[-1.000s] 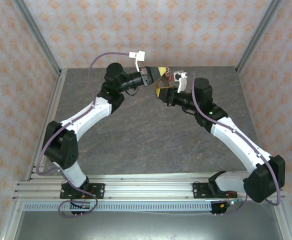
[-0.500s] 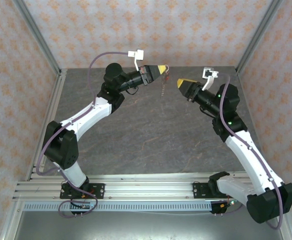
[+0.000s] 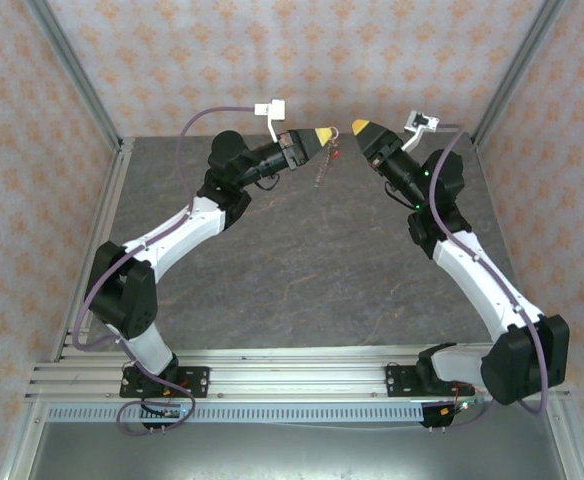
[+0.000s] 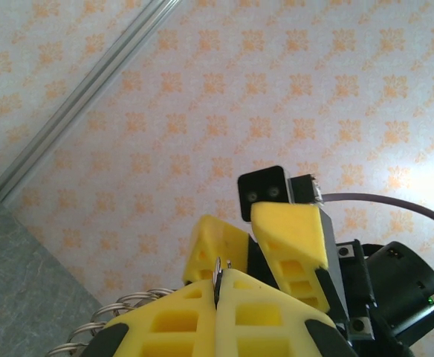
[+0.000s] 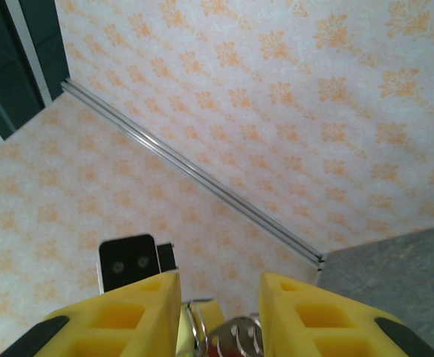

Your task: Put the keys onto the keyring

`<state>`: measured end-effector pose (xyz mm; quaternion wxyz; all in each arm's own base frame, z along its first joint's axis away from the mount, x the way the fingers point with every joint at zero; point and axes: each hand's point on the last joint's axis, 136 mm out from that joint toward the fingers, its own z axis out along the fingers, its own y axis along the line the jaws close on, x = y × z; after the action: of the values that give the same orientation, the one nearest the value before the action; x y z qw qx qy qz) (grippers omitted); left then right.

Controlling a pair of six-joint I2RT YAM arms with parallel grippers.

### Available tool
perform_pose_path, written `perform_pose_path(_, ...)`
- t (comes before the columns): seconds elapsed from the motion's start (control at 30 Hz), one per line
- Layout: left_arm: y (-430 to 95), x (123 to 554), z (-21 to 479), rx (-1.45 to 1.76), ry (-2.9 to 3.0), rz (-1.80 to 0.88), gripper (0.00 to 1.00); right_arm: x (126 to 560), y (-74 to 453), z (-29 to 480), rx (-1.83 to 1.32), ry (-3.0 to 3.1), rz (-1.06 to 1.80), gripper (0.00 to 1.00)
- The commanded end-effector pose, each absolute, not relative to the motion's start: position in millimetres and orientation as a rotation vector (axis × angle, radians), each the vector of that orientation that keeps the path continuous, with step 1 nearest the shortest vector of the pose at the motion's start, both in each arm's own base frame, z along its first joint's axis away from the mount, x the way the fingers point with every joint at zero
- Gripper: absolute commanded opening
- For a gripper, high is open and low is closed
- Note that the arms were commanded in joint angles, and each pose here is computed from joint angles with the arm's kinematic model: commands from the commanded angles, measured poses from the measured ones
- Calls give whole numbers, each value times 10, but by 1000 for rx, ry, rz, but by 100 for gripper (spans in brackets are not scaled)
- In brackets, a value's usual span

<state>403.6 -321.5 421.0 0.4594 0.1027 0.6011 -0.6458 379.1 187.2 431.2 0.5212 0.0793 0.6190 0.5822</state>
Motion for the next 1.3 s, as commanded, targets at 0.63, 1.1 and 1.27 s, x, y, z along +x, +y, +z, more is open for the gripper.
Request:
perform_pose_path(0.63, -3181, 3999, 4426, 227, 1372, -1613, 0, 3751, 2278, 4544, 62, 1433, 1509, 31)
perform_pose_path(1.1, -3183, 4006, 4415, 228, 1378, -1610, 0, 3729, 2362, 4496, 32, 1462, 1510, 16)
perform_pose_path(1.27, -3188, 4005, 4408, 231, 1379, -1611, 0, 3722, 2382, 4505, 17, 1464, 1511, 1)
